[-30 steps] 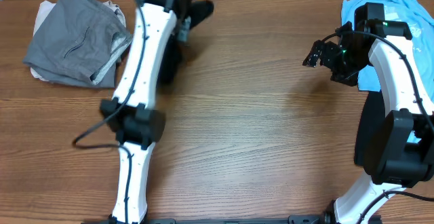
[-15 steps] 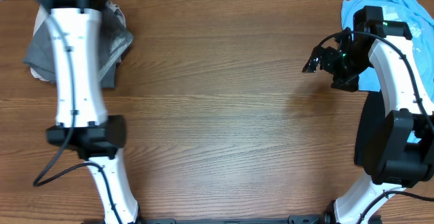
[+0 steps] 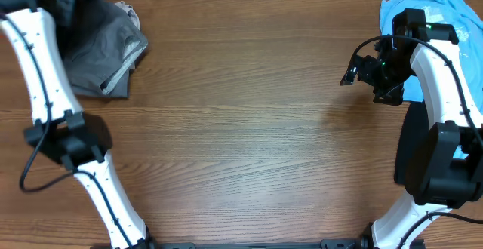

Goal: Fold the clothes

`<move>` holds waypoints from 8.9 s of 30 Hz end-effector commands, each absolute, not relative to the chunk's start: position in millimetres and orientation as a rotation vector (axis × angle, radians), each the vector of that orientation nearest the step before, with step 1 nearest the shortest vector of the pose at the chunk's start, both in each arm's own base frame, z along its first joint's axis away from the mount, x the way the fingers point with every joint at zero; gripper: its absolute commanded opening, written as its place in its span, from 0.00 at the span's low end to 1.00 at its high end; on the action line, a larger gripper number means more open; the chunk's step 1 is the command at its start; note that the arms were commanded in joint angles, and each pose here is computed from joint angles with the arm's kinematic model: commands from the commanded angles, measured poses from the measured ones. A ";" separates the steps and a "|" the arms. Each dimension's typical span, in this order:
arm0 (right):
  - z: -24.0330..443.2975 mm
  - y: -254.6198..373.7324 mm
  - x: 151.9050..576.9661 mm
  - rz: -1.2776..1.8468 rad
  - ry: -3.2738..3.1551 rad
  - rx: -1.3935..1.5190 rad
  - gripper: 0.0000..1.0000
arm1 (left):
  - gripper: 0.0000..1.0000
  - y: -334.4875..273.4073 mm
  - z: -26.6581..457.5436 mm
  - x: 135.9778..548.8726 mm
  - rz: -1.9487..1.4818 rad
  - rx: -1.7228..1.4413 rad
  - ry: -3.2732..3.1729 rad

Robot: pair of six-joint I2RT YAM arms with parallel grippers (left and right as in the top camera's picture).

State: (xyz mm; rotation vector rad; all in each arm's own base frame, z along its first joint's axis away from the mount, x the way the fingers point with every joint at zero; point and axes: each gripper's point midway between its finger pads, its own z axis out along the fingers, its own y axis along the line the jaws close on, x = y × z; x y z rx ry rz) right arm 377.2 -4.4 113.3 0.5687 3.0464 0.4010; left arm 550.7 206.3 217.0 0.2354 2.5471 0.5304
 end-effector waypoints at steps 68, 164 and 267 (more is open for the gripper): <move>123.8 -1.9 402.0 0.433 2.947 0.446 1.00 | 1.00 117.1 191.3 486.0 0.000 -0.390 2.818; 361.9 18.2 362.7 0.338 2.432 -0.030 1.00 | 1.00 74.5 311.0 521.8 -0.337 -0.223 2.368; 171.7 49.3 241.3 0.259 1.588 -0.108 1.00 | 1.00 78.2 310.7 521.3 -0.329 -0.232 2.368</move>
